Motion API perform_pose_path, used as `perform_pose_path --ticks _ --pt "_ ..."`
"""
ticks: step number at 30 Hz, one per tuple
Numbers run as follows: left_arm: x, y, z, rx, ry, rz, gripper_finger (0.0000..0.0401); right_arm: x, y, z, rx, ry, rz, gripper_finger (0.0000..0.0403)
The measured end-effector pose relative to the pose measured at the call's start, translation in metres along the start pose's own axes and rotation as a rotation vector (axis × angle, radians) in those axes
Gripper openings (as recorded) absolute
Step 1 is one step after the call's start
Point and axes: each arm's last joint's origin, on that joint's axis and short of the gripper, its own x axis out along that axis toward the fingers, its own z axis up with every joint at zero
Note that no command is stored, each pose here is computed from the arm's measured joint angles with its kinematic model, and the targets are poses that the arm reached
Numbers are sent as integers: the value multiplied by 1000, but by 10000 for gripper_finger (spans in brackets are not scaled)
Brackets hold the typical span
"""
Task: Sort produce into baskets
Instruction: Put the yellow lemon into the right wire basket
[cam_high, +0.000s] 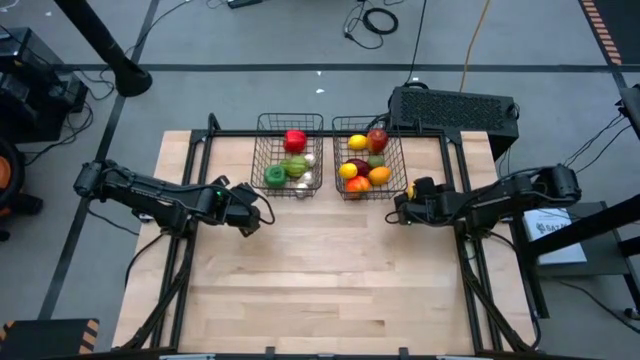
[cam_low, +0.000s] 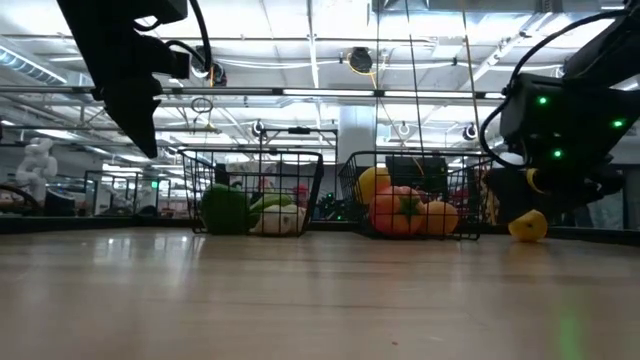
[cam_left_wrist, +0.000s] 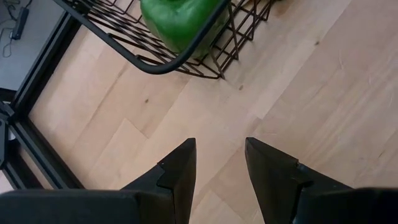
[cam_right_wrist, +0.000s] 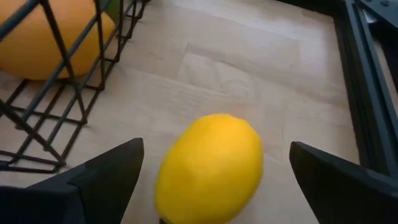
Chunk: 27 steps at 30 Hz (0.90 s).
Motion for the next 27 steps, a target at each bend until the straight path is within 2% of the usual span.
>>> perform_pose_path --ticks 9,16,27 --pt "0 0 0 -1 5 -7 146 5 2 3 -41 47 21 378" --pt "0 0 0 -1 9 -13 146 10 -5 -5 -65 93 21 375" --pt "0 0 0 0 9 -13 146 12 -3 -7 -79 52 56 374"
